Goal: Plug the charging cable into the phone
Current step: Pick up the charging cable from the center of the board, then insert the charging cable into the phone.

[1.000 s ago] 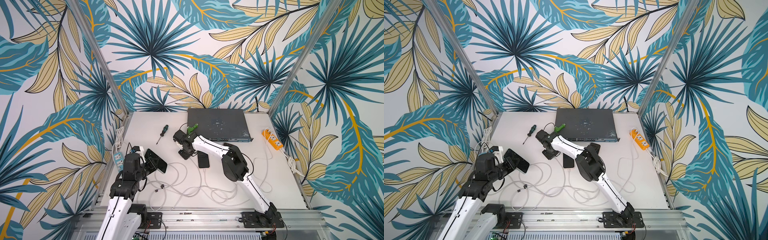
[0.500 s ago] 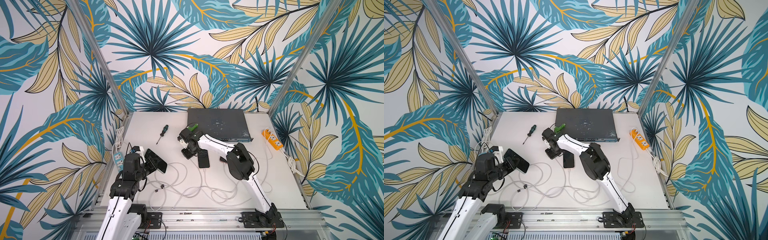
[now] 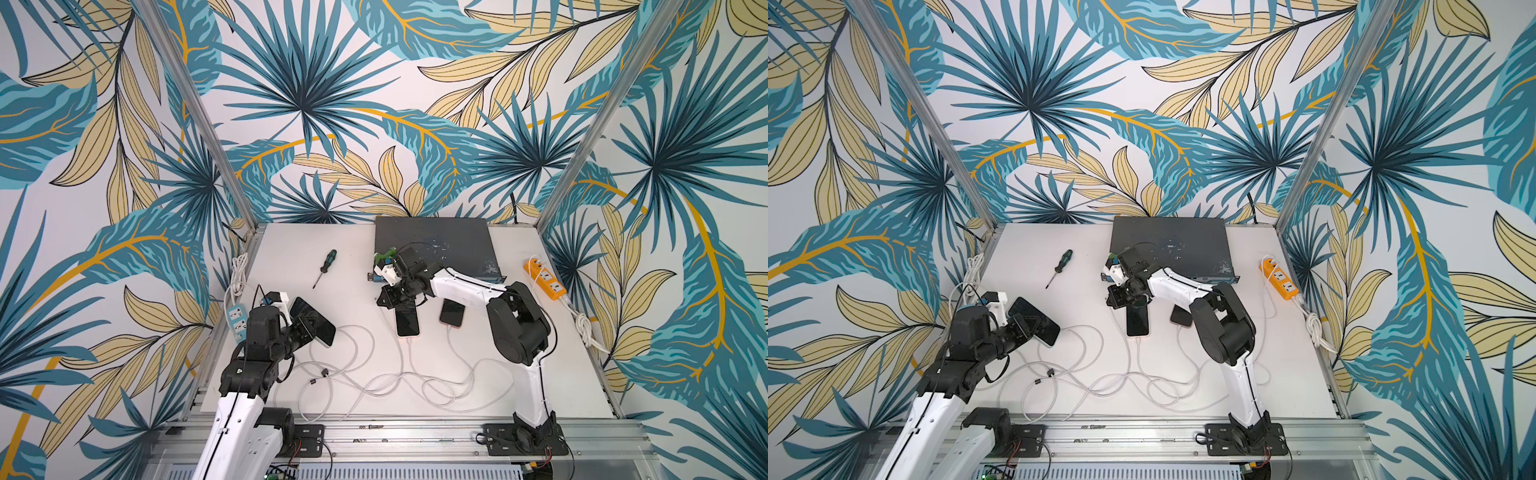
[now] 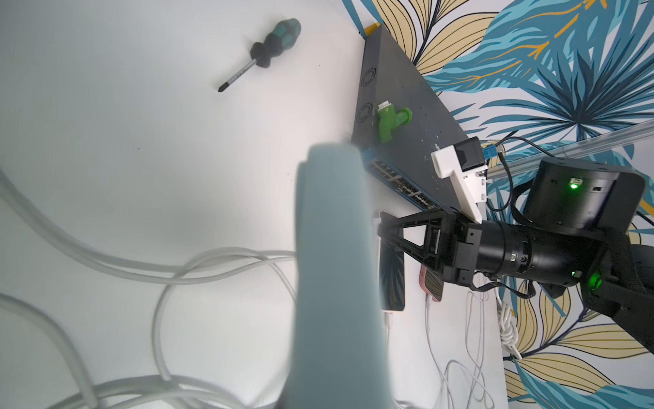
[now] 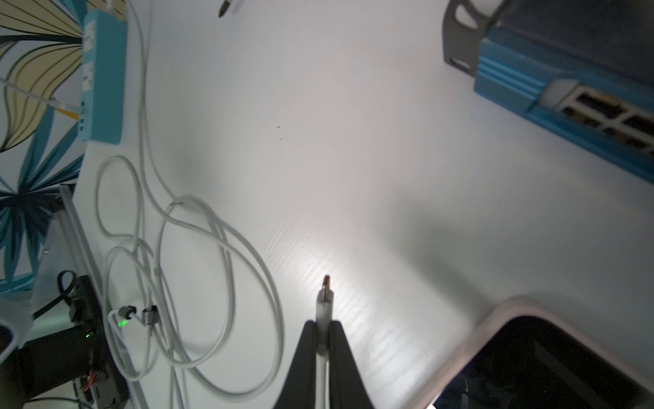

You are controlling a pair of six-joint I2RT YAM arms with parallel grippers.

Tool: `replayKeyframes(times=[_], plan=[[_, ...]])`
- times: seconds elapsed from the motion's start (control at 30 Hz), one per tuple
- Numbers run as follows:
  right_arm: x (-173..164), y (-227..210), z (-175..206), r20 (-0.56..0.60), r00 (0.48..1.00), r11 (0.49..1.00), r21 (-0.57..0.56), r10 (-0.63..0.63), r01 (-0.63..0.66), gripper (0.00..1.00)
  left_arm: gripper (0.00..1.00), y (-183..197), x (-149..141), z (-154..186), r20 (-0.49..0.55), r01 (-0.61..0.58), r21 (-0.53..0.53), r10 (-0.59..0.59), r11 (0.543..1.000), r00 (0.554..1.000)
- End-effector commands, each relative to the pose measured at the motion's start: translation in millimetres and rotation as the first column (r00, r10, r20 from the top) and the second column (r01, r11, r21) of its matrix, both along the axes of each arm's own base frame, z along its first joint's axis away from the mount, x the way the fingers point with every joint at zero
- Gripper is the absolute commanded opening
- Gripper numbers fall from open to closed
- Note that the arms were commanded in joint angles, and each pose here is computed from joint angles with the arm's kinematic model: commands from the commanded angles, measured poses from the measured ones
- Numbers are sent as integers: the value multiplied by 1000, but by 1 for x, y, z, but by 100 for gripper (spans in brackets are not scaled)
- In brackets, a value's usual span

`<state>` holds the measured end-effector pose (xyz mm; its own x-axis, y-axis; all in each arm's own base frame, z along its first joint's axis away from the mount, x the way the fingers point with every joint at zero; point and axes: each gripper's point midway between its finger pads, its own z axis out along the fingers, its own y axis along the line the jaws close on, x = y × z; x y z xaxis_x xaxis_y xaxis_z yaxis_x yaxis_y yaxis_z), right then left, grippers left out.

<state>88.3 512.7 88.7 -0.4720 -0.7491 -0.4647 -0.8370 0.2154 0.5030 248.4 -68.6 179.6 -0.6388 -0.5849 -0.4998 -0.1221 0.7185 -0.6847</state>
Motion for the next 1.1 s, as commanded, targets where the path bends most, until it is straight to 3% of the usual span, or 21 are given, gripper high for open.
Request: replayKeyframes(times=[0.0, 0.27, 0.43, 0.6, 0.9, 1.07], plan=[[-24, 8, 63, -54, 992, 968, 231, 110, -95, 0, 0, -13, 14, 57, 185, 80, -45, -70, 996, 980], [-48, -21, 101, -68, 979, 926, 343, 193, -158, 0, 0, -34, 24, 120, 336, 214, -79, -176, 974, 925], [-63, -34, 124, -117, 965, 883, 440, 236, -163, 0, 0, -47, 23, 158, 464, 307, -78, -238, 949, 853], [-81, -50, 158, -159, 935, 816, 549, 317, -184, 0, 0, -61, 26, 181, 549, 415, -84, -305, 906, 778], [-100, -76, 189, -165, 899, 755, 614, 407, -229, 0, 0, -78, 28, 211, 615, 548, -63, -400, 834, 679], [-109, -88, 198, -173, 870, 728, 634, 462, -260, 0, 0, -97, 13, 227, 646, 659, -26, -490, 752, 585]])
